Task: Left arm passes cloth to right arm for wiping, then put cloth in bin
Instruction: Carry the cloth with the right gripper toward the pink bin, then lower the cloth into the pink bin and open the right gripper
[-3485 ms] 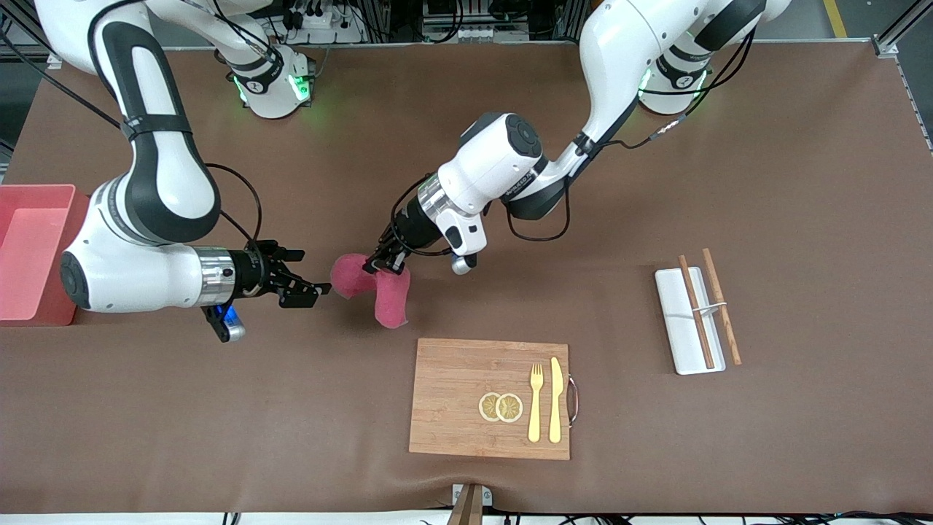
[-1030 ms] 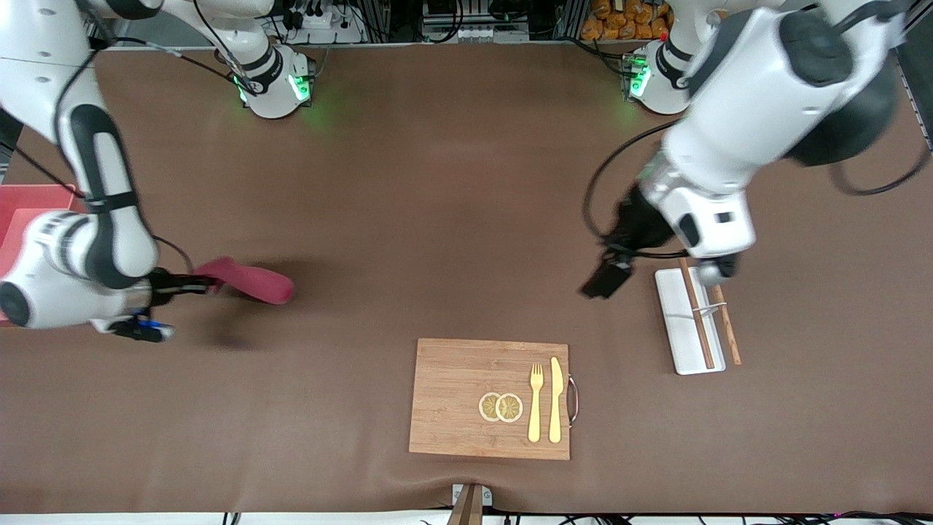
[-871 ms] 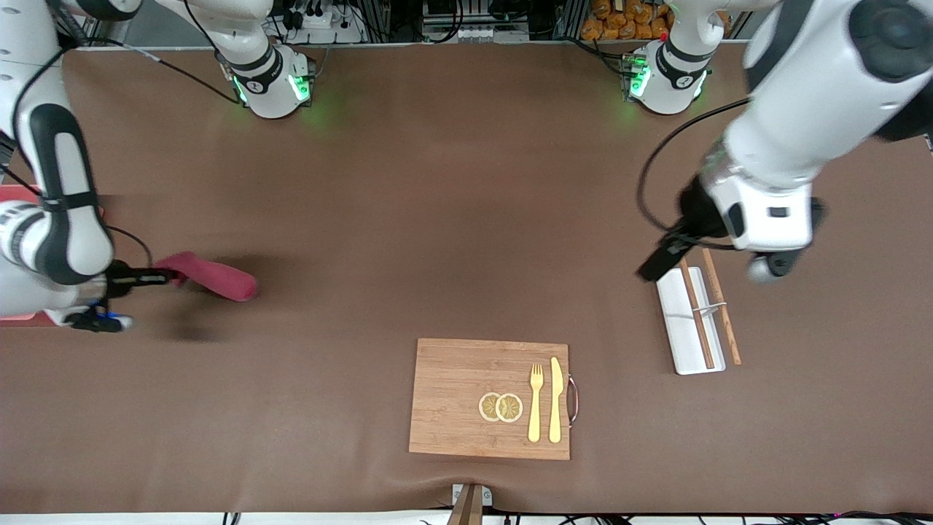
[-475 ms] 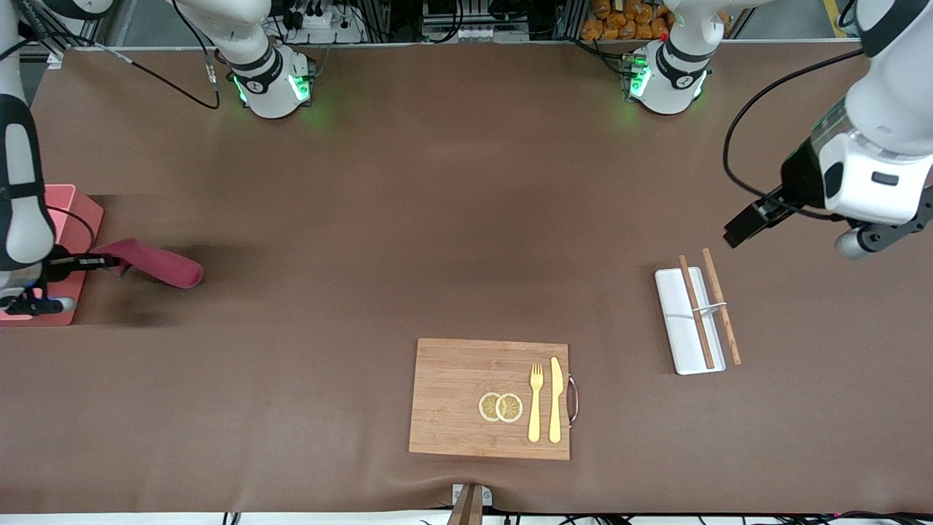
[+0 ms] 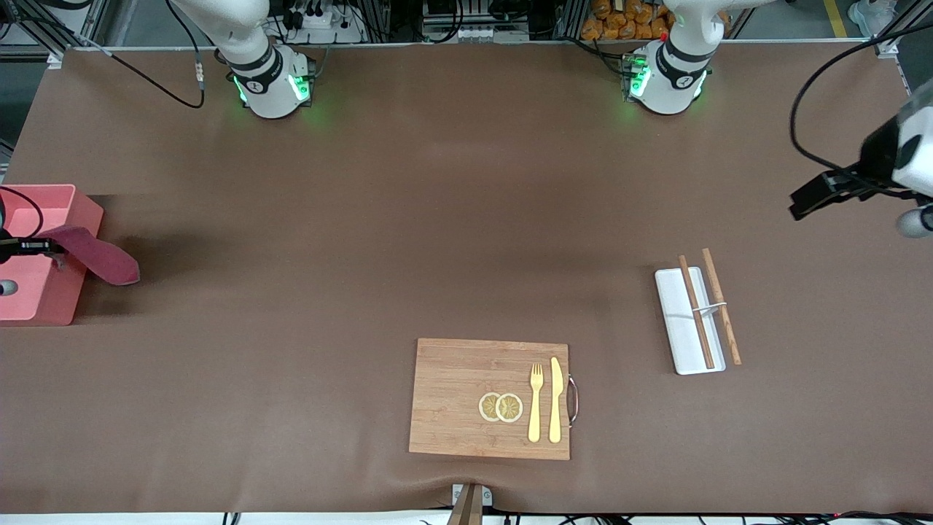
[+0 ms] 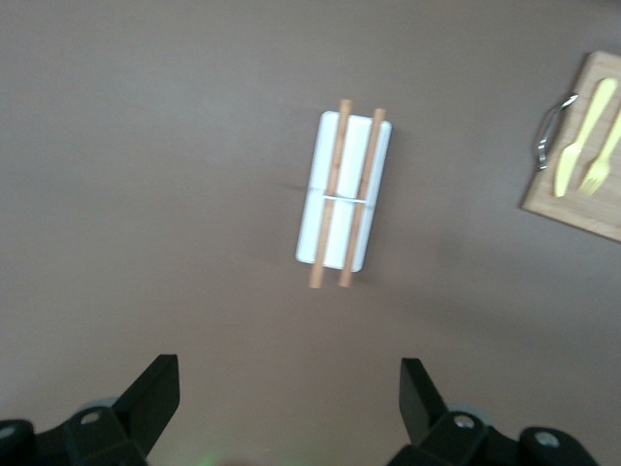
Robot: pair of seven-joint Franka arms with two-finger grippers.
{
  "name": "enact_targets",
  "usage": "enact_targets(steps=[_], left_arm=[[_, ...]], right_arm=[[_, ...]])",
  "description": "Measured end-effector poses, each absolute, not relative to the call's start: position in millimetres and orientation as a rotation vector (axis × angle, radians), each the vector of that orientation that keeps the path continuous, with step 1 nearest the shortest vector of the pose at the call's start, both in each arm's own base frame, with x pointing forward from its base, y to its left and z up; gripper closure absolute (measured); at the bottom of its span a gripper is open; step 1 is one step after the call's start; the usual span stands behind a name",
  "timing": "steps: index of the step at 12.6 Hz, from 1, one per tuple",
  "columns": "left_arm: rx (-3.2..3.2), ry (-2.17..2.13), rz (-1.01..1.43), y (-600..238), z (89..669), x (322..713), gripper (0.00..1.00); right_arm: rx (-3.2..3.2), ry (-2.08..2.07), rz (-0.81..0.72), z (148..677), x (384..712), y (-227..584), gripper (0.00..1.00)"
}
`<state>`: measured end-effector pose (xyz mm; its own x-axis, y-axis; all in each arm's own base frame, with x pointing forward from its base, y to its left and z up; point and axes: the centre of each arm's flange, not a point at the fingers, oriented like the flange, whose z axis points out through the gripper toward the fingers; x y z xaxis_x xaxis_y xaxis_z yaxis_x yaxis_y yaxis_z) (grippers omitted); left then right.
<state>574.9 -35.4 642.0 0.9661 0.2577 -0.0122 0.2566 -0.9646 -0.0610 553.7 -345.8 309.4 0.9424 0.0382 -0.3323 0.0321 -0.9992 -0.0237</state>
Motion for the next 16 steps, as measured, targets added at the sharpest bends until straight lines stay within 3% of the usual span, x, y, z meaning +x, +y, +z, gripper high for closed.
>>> enact_targets(steps=[4,6,10,16], left_arm=[[-3.054,-0.389,0.042,-27,644,568,0.0],[-3.053,-0.379,0.04,-31,637,565,0.0],[-3.076,-0.376,-0.004,-33,630,555,0.0],[-3.103,-0.368,-0.017,-40,632,552,0.0]], right_arm=[[-3.061,-0.086,0.547,280,556,-337,0.97],[-3.039,-0.176,0.556,267,574,-300,0.97],[-2.949,-0.38,0.493,266,628,-155,0.97],[-2.788,-0.503,0.464,280,645,43,0.97]])
